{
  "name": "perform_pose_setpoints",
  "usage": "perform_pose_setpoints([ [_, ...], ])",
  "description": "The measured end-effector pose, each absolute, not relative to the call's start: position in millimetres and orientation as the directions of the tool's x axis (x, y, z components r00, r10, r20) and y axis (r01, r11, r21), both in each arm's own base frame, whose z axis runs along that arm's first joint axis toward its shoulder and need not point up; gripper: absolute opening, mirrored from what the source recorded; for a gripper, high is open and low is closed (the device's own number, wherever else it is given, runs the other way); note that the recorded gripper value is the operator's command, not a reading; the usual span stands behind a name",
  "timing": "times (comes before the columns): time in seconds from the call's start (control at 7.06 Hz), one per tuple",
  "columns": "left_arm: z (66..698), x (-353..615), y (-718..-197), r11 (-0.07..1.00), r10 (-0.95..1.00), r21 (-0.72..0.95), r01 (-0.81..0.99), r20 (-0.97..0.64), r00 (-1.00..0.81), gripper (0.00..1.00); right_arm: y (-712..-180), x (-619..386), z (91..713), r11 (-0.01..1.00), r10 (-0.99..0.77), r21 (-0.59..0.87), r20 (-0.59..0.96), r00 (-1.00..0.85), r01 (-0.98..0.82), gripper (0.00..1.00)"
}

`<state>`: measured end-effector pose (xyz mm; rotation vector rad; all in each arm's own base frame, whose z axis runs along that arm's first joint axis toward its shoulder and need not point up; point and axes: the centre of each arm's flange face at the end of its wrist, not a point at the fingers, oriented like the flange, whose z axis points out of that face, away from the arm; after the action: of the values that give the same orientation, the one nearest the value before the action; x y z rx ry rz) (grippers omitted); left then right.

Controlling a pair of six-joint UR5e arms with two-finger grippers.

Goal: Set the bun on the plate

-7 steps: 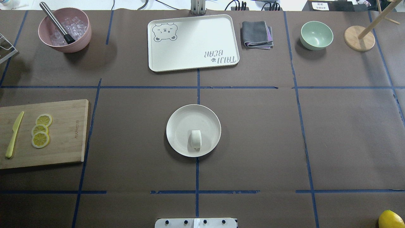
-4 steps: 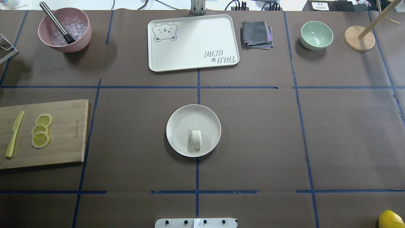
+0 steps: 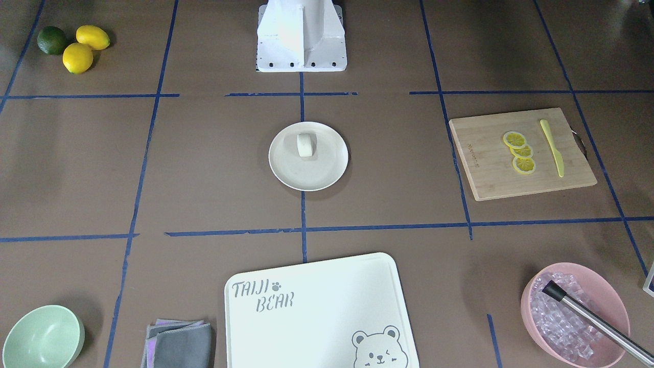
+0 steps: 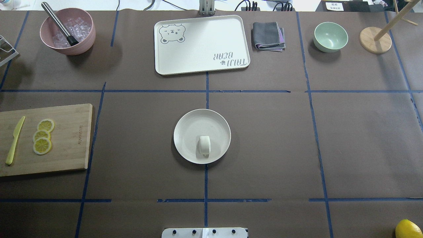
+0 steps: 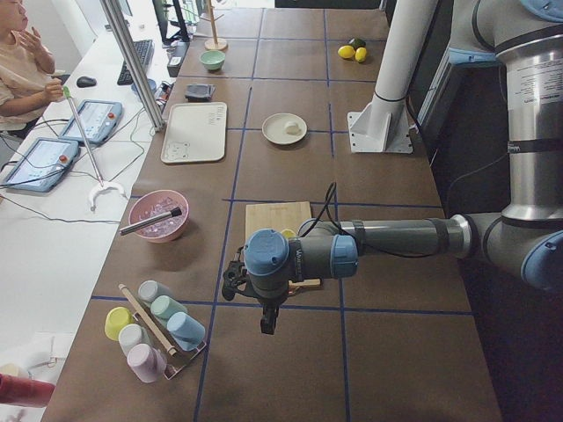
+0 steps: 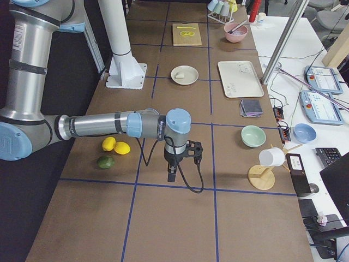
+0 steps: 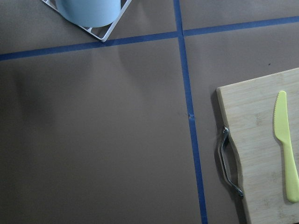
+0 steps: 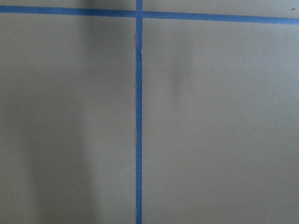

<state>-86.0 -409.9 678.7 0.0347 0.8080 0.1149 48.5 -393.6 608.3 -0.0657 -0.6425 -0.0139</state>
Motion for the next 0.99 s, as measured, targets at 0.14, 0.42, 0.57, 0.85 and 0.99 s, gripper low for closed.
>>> perform_pose_setpoints([
  [0.14, 682.7, -85.8, -406.3, 0.994, 0.112, 0.068, -0.091, -0.719, 0.686, 1.00, -393.4, 48.5, 608.4, 0.998, 0.008, -0.057, 0.599, 0.800, 0.033, 1.00],
  [0.42, 686.6, -85.7, -403.0, 0.993, 0.112, 0.064, -0.096, -0.717, 0.688, 1.00, -393.7, 48.4, 608.5, 0.998, 0.008, -0.057, 0.600, 0.800, 0.033, 1.00],
  [0.57, 688.0, -85.8, -401.4, 0.993, 0.112, 0.062, -0.097, -0.715, 0.690, 1.00, -393.9, 48.3, 608.3, 0.998, 0.008, -0.057, 0.601, 0.799, 0.033, 1.00],
  [0.85, 689.6, -85.7, -399.5, 0.994, 0.109, 0.058, -0.097, -0.716, 0.690, 1.00, -394.0, 48.1, 608.1, 0.998, 0.008, -0.057, 0.603, 0.798, 0.033, 1.00],
  [0.99, 690.0, -85.8, -399.0, 0.994, 0.108, 0.057, -0.097, -0.716, 0.690, 1.00, -394.0, 48.0, 608.4, 0.998, 0.008, -0.058, 0.603, 0.797, 0.033, 1.00],
])
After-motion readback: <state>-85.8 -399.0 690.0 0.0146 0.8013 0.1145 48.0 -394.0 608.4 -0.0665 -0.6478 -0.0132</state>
